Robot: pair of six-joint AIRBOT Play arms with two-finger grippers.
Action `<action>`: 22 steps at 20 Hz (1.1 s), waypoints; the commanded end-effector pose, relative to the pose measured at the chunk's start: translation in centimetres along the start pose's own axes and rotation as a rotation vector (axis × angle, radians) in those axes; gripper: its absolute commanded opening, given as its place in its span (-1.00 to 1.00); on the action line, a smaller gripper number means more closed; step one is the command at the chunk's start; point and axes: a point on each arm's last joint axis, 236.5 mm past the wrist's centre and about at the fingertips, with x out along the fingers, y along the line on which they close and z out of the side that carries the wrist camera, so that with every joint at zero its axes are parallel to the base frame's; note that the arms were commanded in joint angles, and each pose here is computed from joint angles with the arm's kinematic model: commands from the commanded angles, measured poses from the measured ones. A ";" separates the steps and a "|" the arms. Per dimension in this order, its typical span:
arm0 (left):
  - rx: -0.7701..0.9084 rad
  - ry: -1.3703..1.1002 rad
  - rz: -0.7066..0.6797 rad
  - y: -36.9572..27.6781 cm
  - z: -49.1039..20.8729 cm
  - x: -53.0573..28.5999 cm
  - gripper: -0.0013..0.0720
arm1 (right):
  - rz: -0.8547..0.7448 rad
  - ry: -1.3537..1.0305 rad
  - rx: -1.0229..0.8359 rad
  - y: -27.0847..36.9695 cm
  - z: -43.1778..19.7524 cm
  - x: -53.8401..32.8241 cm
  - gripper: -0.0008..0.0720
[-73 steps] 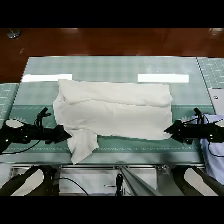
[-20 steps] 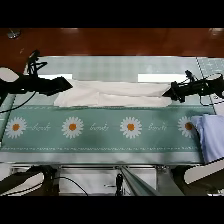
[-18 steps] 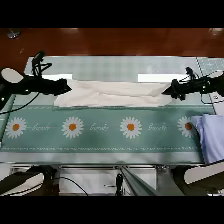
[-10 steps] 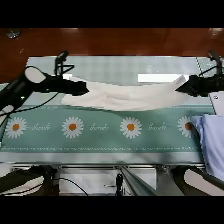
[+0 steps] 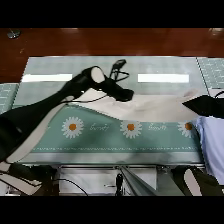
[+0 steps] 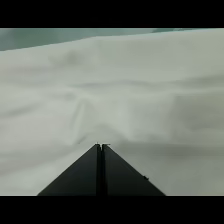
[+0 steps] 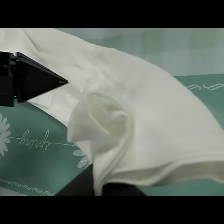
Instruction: Fold the shirts.
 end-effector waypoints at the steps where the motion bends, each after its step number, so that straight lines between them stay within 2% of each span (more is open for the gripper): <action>1: 0.027 0.165 -0.073 -5.5 -4.2 5.6 -0.87 | 0.005 -0.018 0.002 0.8 -0.6 -0.5 -0.91; 6: 0.024 0.264 -0.192 -11.1 -8.8 8.9 -0.87 | 0.032 -0.040 -0.017 2.2 0.0 0.2 -0.91; 10: -0.015 0.203 -0.193 -8.0 -4.1 5.1 -0.87 | 0.057 0.010 -0.019 3.0 -0.4 1.5 -0.91; 13: -0.142 0.049 -0.162 -0.1 2.9 -2.9 -0.87 | 0.084 0.052 -0.016 3.7 -0.6 3.0 -0.91; 17: -0.253 -0.217 -0.100 8.7 8.3 -18.6 -0.87 | 0.195 0.106 -0.062 8.2 -0.2 6.9 -0.91; 20: -0.157 -0.473 -0.006 9.8 9.3 -31.7 -0.87 | 0.254 0.155 -0.137 13.0 1.2 11.2 -0.91; 22: -0.108 -0.593 0.067 9.4 7.5 -38.2 -0.87 | 0.283 0.195 -0.179 16.1 2.3 14.6 -0.91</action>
